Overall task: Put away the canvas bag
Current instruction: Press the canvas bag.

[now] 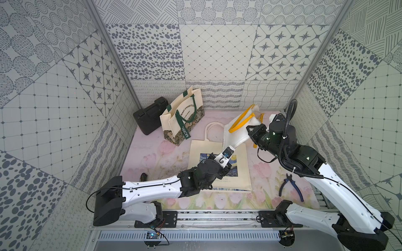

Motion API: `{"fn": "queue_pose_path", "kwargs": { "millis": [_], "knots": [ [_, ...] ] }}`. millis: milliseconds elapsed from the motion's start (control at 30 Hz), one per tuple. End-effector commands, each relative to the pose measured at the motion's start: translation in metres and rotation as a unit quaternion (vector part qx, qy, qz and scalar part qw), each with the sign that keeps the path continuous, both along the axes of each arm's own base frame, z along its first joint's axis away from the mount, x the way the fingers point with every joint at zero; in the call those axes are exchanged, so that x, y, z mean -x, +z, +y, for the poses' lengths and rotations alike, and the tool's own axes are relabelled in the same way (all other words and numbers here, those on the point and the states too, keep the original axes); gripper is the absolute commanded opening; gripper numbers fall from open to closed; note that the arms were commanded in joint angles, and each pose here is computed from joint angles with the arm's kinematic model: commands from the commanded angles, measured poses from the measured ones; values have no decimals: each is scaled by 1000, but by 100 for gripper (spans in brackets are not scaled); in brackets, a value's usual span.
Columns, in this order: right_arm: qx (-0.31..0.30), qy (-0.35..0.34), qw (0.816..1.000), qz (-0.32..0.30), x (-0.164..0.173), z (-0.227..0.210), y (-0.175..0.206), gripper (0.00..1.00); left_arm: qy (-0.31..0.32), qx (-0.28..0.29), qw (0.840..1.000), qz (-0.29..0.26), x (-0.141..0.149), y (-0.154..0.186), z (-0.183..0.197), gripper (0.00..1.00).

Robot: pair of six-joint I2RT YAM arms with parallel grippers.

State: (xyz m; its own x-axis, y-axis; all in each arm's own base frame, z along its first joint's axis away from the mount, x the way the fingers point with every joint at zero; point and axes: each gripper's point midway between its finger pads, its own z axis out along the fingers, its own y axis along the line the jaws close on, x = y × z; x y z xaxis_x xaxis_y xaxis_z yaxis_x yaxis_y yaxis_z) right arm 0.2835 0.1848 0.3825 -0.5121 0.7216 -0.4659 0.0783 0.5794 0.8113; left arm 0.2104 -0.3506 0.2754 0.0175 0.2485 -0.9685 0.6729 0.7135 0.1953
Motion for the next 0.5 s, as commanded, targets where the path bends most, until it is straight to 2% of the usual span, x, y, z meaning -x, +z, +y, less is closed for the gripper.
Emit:
{"fn": "queue_pose_path", "kwargs": {
  "millis": [0,100,200,333,400,467],
  "knots": [
    [17,33,998,-50,4,5,33,0,-88,53,993,57,27,12,-7,0],
    [39,74,994,-74,10,14,38,0,-112,71,985,113,33,3,-11,0],
    [72,126,986,-85,15,28,42,0,-165,120,961,188,45,1,-25,0],
    [165,162,973,-15,11,36,22,0,-227,199,918,257,55,16,-42,0],
    [214,188,958,21,6,46,6,0,-252,239,892,290,55,28,-46,0],
    [262,206,941,62,-3,53,-17,0,-251,268,872,323,45,35,-45,0]
  ]
}}
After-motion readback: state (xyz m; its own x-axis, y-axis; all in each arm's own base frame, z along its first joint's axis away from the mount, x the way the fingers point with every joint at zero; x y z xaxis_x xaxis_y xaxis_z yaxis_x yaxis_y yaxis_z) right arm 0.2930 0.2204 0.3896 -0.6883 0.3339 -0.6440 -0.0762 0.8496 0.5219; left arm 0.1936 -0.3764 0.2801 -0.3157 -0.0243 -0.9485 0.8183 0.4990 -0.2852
